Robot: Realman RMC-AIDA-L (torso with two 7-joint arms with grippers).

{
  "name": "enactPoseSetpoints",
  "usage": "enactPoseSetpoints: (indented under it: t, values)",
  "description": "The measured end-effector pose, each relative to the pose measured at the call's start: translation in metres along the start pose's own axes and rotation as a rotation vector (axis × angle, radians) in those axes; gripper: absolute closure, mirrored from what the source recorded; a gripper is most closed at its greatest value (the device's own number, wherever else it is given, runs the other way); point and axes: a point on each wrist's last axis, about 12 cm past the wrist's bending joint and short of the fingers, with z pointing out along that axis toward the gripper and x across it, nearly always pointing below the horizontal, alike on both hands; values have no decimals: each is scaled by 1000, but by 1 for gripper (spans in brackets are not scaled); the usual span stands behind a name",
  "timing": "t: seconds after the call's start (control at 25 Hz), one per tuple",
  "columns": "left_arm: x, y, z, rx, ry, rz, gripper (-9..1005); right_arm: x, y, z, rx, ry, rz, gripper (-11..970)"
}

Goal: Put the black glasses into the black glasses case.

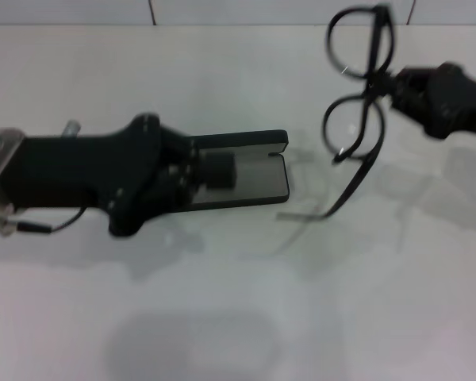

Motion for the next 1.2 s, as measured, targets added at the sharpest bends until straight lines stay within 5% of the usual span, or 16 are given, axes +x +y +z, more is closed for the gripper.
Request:
enactPoseSetpoints:
  t: [0.4,0.8,1.2]
  values:
    - [37,-3,7,-52,103,-77,997,-16,-3,-15,38,-137,7,914]
    - [62,5,43,-18,144,-69,997,-1,6,20,-73,-69,78,911]
    - [76,9,51,-42,173,-93,997,14,10,38,-95,-9,109,909]
